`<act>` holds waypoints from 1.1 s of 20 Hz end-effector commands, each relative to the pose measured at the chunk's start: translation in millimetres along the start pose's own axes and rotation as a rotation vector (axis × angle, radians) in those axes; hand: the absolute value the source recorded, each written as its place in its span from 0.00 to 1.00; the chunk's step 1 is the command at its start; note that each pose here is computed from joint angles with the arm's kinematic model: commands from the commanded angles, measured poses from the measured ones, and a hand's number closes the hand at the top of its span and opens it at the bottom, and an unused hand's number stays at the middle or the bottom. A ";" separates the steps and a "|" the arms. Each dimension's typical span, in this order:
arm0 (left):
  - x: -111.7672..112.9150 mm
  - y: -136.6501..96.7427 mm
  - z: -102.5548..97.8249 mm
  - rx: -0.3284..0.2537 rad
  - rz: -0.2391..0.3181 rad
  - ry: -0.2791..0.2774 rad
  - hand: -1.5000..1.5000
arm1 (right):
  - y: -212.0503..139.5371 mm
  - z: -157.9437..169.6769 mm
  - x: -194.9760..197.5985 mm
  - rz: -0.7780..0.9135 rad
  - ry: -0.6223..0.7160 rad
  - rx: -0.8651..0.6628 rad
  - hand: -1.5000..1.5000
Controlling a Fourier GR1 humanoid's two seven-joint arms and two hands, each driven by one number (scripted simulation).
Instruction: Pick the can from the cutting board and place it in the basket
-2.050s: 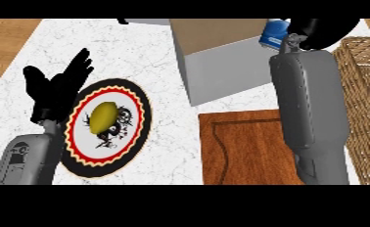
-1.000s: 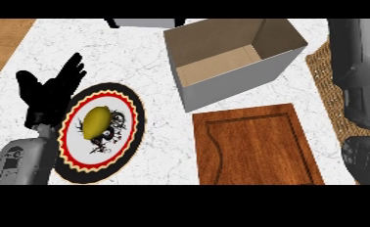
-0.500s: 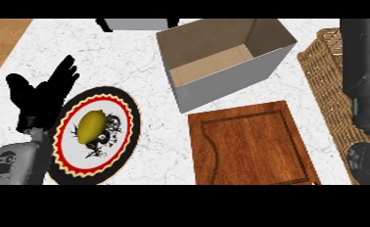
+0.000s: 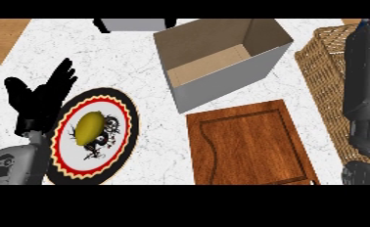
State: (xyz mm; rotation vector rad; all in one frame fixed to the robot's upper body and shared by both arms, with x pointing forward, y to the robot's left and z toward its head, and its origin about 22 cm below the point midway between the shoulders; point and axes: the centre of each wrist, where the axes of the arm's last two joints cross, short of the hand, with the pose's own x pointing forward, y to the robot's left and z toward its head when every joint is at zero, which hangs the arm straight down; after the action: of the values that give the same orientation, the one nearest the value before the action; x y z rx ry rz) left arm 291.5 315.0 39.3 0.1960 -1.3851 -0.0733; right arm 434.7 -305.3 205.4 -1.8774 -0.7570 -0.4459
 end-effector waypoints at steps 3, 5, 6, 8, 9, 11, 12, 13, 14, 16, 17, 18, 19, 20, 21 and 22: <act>-4.8 6.2 0.5 -0.002 0.005 -0.002 0.50 | -3.0 -17.9 -21.6 -0.089 0.259 -0.090 0.00; 7.7 -5.4 -3.9 -0.006 0.013 0.004 0.50 | 9.1 -14.5 -32.9 -0.018 0.244 -0.069 0.00; -7.7 -1.3 -0.5 0.009 0.001 0.009 0.50 | 13.3 -26.0 -48.6 -0.047 0.226 -0.069 0.00; 9.9 4.5 -1.5 -0.006 -0.003 -0.006 0.50 | 16.4 -13.5 -46.9 -0.063 0.195 -0.056 0.00; 0.0 -5.1 6.0 -0.020 0.003 0.002 0.50 | 19.4 -20.0 -58.4 -0.084 0.176 -0.055 0.00; 10.4 -3.6 -7.5 -0.004 0.009 0.009 0.50 | 13.5 -15.7 -48.7 -0.111 0.149 -0.050 0.00; 20.0 -4.7 -7.2 0.006 0.004 0.005 0.50 | 5.6 -44.3 -38.1 -0.138 0.136 -0.083 0.00; 1.7 -7.0 -4.2 -0.011 -0.006 0.005 0.50 | 12.4 -35.3 -58.3 -0.164 0.152 -0.110 0.00; -1.4 8.1 3.4 -0.006 0.015 -0.010 0.50 | -5.8 -20.4 -42.1 -0.190 0.179 -0.116 0.00; -1.8 0.6 -2.4 -0.005 0.000 0.012 0.50 | -19.3 -37.1 -41.1 -0.289 0.243 -0.196 0.00; 6.9 1.6 -0.4 -0.010 -0.001 -0.002 0.50 | -24.8 -49.6 -43.5 -0.332 0.266 -0.251 0.00; 9.1 -6.2 -1.7 -0.020 0.017 0.018 0.50 | -23.8 -49.5 -56.4 -0.359 0.281 -0.275 0.00; 4.7 19.9 -0.4 0.017 0.011 0.008 0.50 | -32.9 -45.7 -53.8 -0.401 0.288 -0.293 0.00; 0.3 5.1 -1.5 0.015 0.017 0.016 0.50 | -42.7 -47.1 -58.1 -0.428 0.322 -0.311 0.00; -10.2 17.7 4.4 0.017 0.004 0.023 0.50 | -47.7 -38.0 -60.3 -0.458 0.329 -0.322 0.00; 6.0 10.7 -6.4 0.013 0.016 0.007 0.50 | -47.8 -37.6 -69.1 -0.491 0.351 -0.355 0.00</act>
State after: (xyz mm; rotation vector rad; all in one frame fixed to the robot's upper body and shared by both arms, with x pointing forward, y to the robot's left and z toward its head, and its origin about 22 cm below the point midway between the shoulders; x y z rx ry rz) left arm 292.5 322.4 41.3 0.1947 -1.3749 -0.0601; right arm 372.5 -352.4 207.3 -1.9215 -0.8997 -0.9445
